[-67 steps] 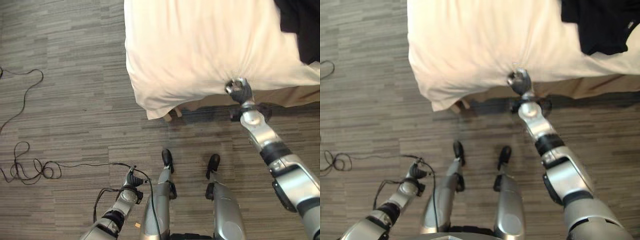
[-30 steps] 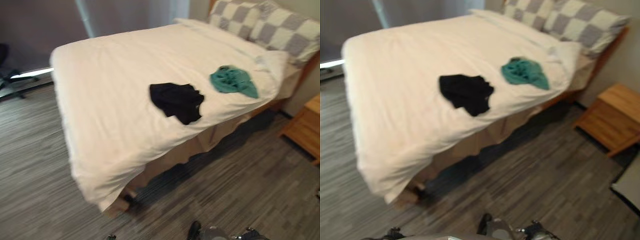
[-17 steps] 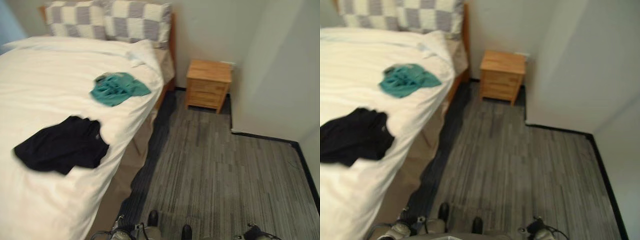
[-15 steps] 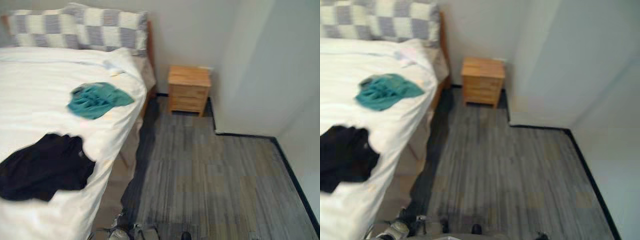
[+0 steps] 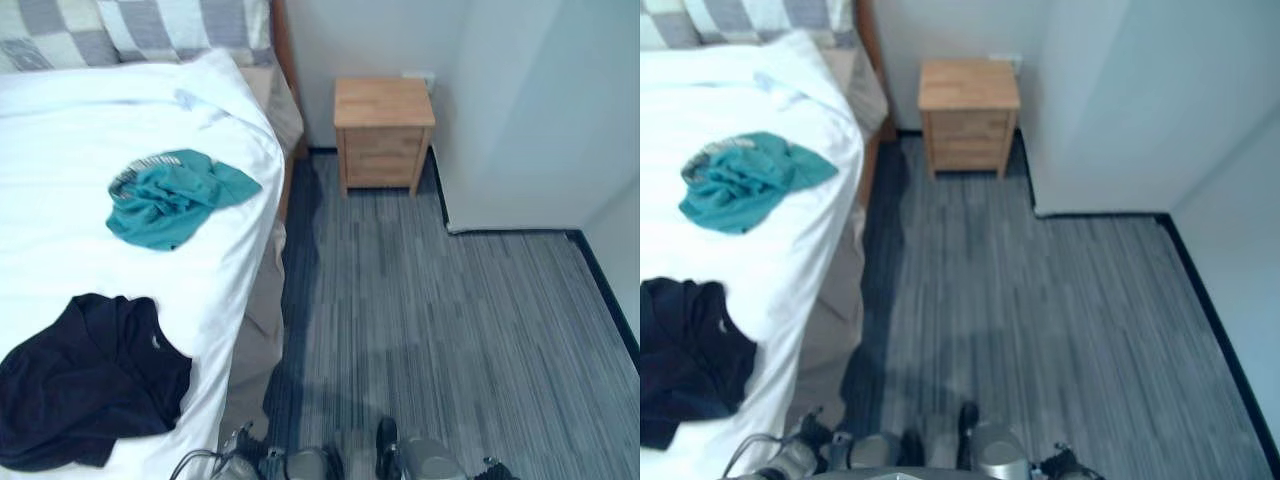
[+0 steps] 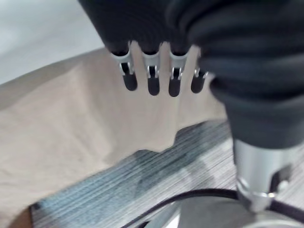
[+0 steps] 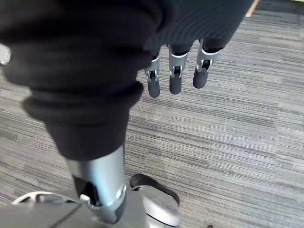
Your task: Tidy up the quilt and then pick up the clothes from the bed and put them into the laundry hamper.
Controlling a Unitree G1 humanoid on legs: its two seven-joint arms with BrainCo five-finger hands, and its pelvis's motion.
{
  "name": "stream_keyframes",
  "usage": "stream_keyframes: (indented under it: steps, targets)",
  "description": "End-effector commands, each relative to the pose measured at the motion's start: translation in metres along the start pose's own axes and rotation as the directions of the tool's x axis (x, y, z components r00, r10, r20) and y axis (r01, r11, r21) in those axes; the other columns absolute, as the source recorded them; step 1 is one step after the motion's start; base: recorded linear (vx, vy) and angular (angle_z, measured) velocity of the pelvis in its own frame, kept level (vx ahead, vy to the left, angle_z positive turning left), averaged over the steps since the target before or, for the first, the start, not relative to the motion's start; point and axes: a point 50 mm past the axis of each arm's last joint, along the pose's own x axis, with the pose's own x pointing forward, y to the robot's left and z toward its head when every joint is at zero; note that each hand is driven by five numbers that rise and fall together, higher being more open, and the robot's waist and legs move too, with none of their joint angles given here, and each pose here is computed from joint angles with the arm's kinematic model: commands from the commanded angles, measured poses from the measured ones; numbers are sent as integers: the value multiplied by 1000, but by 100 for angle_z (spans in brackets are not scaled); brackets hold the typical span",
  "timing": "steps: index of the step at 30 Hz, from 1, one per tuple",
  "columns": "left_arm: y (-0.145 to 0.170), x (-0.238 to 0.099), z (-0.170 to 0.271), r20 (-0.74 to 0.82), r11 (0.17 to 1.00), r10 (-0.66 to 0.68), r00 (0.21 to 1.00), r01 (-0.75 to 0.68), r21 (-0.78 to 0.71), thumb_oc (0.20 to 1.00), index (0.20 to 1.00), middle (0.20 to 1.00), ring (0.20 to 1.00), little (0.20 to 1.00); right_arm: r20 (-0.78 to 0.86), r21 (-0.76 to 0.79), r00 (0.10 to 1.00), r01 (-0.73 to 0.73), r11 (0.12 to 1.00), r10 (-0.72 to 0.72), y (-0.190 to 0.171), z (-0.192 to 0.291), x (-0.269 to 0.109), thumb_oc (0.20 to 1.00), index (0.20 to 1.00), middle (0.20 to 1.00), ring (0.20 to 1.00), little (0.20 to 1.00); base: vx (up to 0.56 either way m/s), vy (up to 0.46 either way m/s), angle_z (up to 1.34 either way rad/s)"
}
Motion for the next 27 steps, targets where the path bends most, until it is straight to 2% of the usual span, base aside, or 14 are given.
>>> stream_keyframes:
  steps: [1,6,13,18,24,27]
  targets:
    - [20,4,32,108,996,82,991,-77,-44,1000,1000,1000,1000,1000,76,-26,994,75,997,-73,-24,25,5,1000,1000,1000,1000,1000,765,15,-64]
    - [13,2,22,84,995,71,994,-65,-75,1000,1000,1000,1000,1000,121,-33,990,84,996,-79,-29,37,5,1000,1000,1000,1000,1000,611,159,-37]
    - [7,1,-1,2,999,31,1000,-31,-31,1000,1000,1000,1000,1000,106,-61,993,55,997,-48,-18,34,4,1000,1000,1000,1000,1000,639,130,3]
    - [18,3,2,3,998,61,998,-61,-36,1000,1000,1000,1000,1000,148,30,986,78,996,-82,-26,51,4,1000,1000,1000,1000,1000,465,93,26]
    - [27,5,17,64,995,93,994,-94,16,1000,1000,1000,1000,1000,147,107,982,100,989,-115,-32,53,4,1000,1000,1000,1000,1000,620,-281,44]
    - [28,5,17,67,994,101,993,-103,28,1000,1000,1000,1000,1000,139,76,985,93,993,-103,-28,48,3,1000,1000,1000,1000,1000,582,-362,83]
